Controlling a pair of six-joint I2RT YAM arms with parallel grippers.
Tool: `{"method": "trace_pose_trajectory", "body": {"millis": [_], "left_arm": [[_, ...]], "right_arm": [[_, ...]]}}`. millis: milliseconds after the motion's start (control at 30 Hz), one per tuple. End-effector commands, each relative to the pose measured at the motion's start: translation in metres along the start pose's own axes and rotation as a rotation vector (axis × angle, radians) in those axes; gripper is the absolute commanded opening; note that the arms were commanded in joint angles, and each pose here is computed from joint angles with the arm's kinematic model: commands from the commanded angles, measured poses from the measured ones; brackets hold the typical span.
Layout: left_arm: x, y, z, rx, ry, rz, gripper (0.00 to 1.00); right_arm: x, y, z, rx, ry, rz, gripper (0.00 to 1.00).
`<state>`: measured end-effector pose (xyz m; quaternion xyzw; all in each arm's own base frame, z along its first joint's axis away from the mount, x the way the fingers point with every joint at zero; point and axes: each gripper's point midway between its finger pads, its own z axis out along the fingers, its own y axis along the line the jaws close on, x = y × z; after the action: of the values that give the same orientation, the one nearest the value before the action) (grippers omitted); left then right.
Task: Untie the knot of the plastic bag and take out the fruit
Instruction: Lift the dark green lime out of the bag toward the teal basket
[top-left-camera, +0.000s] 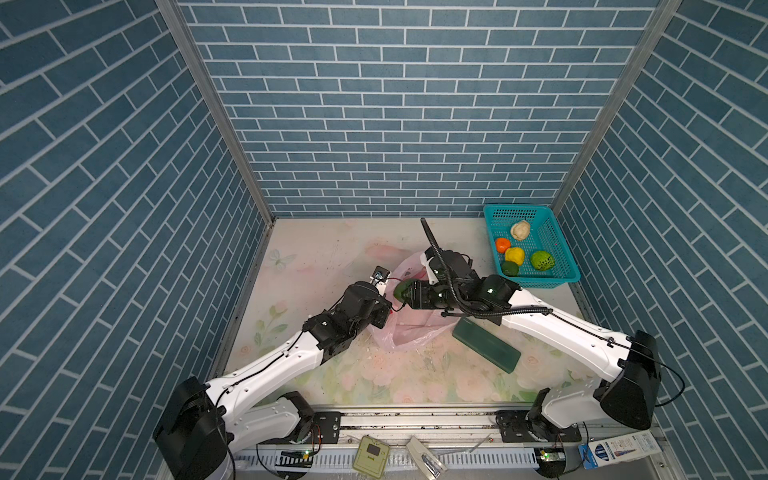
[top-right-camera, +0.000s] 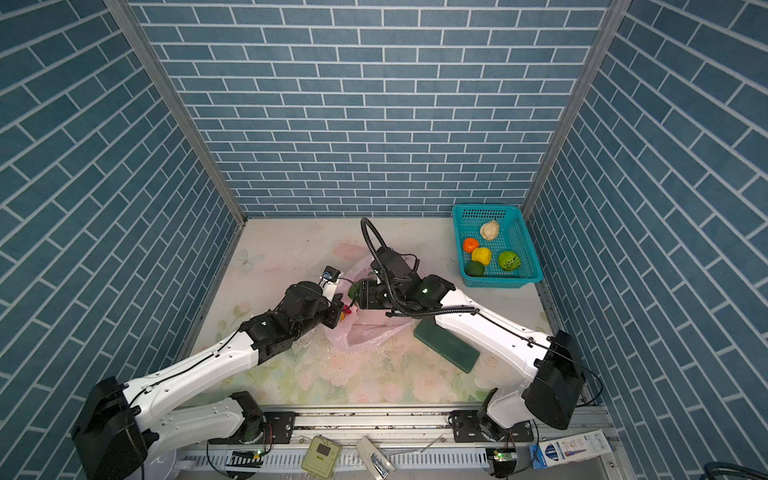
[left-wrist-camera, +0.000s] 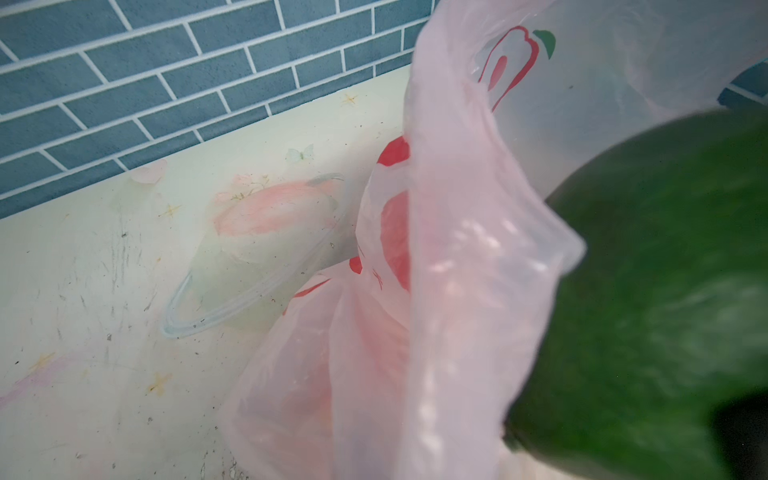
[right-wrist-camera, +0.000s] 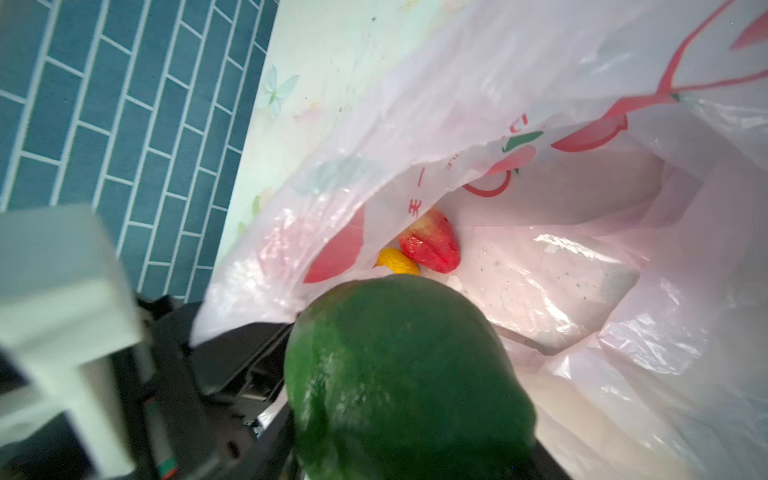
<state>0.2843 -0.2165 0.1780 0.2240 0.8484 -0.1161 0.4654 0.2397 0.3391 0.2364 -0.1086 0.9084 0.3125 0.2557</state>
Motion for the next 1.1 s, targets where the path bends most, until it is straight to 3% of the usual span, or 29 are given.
{"method": "trace_pose_trajectory", "body": {"millis": [0, 300, 500, 800, 1067], "left_arm": [[-0.010, 0.003, -0.001, -0.015, -0.019, -0.003, 0.00], [-0.009, 0.002, -0.002, -0.006, -0.011, 0.000, 0.00], [-0.008, 0.000, 0.000, 0.000, -0.006, 0.001, 0.00], [-0.009, 0.000, 0.001, 0.005, -0.007, 0.002, 0.00], [-0.008, -0.001, 0.001, 0.010, -0.008, 0.003, 0.00]], "right_arm": [[-0.025, 0.007, -0.037, -0.018, -0.046, -0.037, 0.53], [-0.098, -0.018, -0.094, 0.006, -0.237, -0.004, 0.53], [-0.142, -0.077, -0.130, 0.107, -0.389, 0.067, 0.54], [-0.178, -0.218, -0.147, 0.318, -0.514, 0.236, 0.55], [-0.192, -0.351, -0.116, 0.498, -0.515, 0.361, 0.55]]}}
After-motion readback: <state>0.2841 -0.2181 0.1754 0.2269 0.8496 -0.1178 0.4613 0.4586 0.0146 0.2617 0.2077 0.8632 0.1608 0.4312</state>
